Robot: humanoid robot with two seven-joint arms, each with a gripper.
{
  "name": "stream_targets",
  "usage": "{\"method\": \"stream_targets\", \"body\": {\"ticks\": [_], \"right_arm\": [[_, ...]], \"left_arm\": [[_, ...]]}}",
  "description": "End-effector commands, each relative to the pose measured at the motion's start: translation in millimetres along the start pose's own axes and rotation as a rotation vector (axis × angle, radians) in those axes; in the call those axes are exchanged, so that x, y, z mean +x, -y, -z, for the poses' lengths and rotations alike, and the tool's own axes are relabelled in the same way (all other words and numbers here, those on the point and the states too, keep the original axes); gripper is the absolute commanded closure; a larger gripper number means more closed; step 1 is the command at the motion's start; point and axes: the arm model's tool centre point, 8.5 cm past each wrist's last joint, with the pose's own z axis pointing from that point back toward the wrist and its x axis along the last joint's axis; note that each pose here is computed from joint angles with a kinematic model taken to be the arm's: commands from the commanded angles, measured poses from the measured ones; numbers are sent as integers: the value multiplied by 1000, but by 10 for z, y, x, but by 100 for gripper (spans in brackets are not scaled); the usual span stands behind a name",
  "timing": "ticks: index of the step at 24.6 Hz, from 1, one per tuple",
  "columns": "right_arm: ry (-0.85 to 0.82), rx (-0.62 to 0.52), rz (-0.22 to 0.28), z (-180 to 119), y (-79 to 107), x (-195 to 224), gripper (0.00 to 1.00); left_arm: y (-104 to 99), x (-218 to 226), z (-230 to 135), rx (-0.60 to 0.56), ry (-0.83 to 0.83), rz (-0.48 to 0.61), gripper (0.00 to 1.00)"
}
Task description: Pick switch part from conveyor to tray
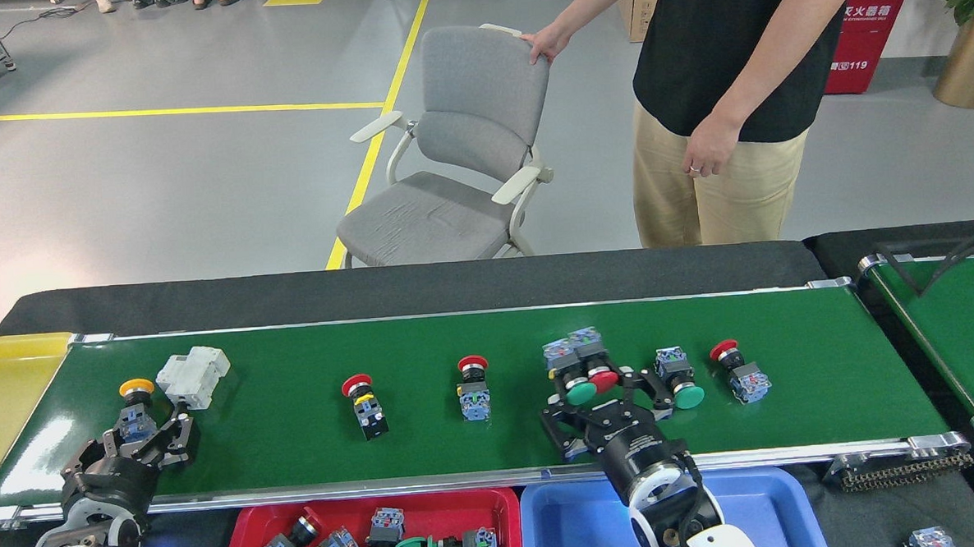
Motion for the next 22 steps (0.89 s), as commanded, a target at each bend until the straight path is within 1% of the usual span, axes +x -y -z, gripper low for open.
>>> {"method": "stream_targets", "body": {"ticks": [1,2,3,4,6,8,10,11,12,13,14,15,16,17,18,19,21,22], "right_arm": [[212,-41,-35,-24,113,294,86],[284,-32,-39,-32,82,454,64],[338,-27,-43,-29,57,627,17],[370,-24,-45,-25,43,755,0],[410,-12,-43,-47,-6,915,0],[414,-13,-39,-49,-6,940,0],[410,-31,-33,-52,47,940,0],[403,-48,-40,-69,111,912,0],[377,-71,-39,-111,176,834,0],[300,-89,-29,-213,216,605,0],[208,-112,-8,-346,257,349,0],[117,-120,20,-516,235,123,0],[18,-119,56,-692,171,-69,0],[-94,-112,97,-847,86,-233,1],[-235,-101,142,-1007,-17,-417,1],[-368,-85,164,-1167,-106,-610,1],[-601,-69,179,-1456,-218,-932,1],[-688,-71,178,-1576,-262,-1010,1]], "left_arm": [[-159,28,16,79,20,1,89],[-173,66,5,91,42,5,91],[-183,132,-23,102,77,10,92],[-157,193,-67,107,108,14,93],[-133,319,-189,125,186,35,93],[-128,527,-423,161,330,78,92],[-10,733,-831,179,513,133,90],[60,827,-1027,181,591,149,87],[137,884,-1198,179,612,150,78],[200,962,-1361,180,619,140,61],[272,1043,-1504,175,623,131,49],[325,1106,-1617,171,628,120,30],[354,1155,-1705,171,630,110,5],[367,1193,-1766,173,630,99,0],[390,1223,-1809,171,630,88,0],[393,1229,-1824,174,630,81,0],[386,1219,-1820,176,628,80,0],[379,1208,-1817,180,623,77,0]]}}
